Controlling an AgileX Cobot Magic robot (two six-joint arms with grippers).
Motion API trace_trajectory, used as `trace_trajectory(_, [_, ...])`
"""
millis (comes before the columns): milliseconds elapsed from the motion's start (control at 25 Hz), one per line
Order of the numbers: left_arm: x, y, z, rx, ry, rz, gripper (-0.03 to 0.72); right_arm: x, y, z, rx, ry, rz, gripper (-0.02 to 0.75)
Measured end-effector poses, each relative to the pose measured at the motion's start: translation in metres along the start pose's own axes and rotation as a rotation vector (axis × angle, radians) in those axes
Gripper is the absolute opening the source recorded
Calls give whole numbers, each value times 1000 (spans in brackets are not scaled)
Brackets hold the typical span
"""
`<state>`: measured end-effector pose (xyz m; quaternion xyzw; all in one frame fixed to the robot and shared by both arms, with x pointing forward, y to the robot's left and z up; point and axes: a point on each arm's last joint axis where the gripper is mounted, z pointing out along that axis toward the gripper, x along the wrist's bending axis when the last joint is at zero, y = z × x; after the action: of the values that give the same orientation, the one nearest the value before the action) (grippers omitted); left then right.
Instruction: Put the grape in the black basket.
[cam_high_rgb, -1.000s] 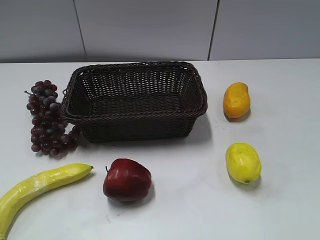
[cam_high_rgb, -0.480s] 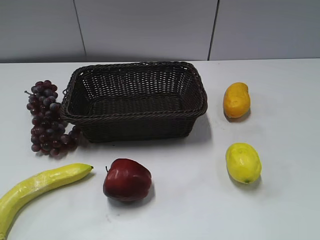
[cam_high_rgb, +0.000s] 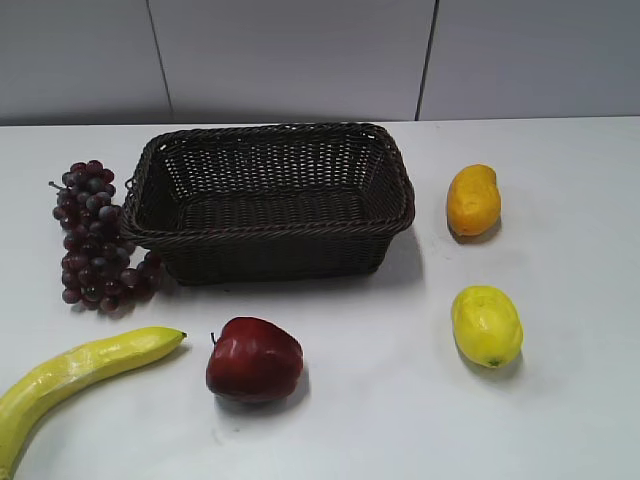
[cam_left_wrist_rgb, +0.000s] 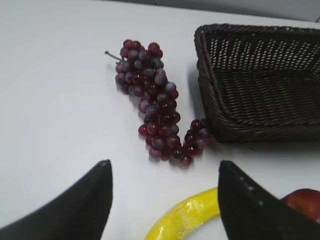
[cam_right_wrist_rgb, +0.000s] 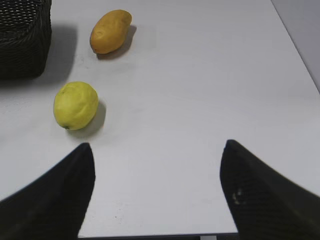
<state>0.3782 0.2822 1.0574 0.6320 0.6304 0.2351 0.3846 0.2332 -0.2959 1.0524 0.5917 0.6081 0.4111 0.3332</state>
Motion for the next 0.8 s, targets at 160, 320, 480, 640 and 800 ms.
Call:
trace_trajectory(160, [9, 12, 54, 126, 32, -60, 656, 0, 0, 0, 0, 0, 0, 593])
trace_trajectory(320, [16, 32, 107, 231, 47, -101, 658, 0, 0, 0, 0, 0, 0, 593])
trace_trajectory(480, [21, 52, 156, 304, 38, -163, 658, 0, 0, 0, 0, 0, 0, 593])
trace_trajectory(640, [25, 64, 201, 361, 28, -199, 658, 0, 0, 0, 0, 0, 0, 593])
trace_trajectory(800, [29, 66, 236, 419, 23, -209, 658, 0, 0, 0, 0, 0, 0, 593])
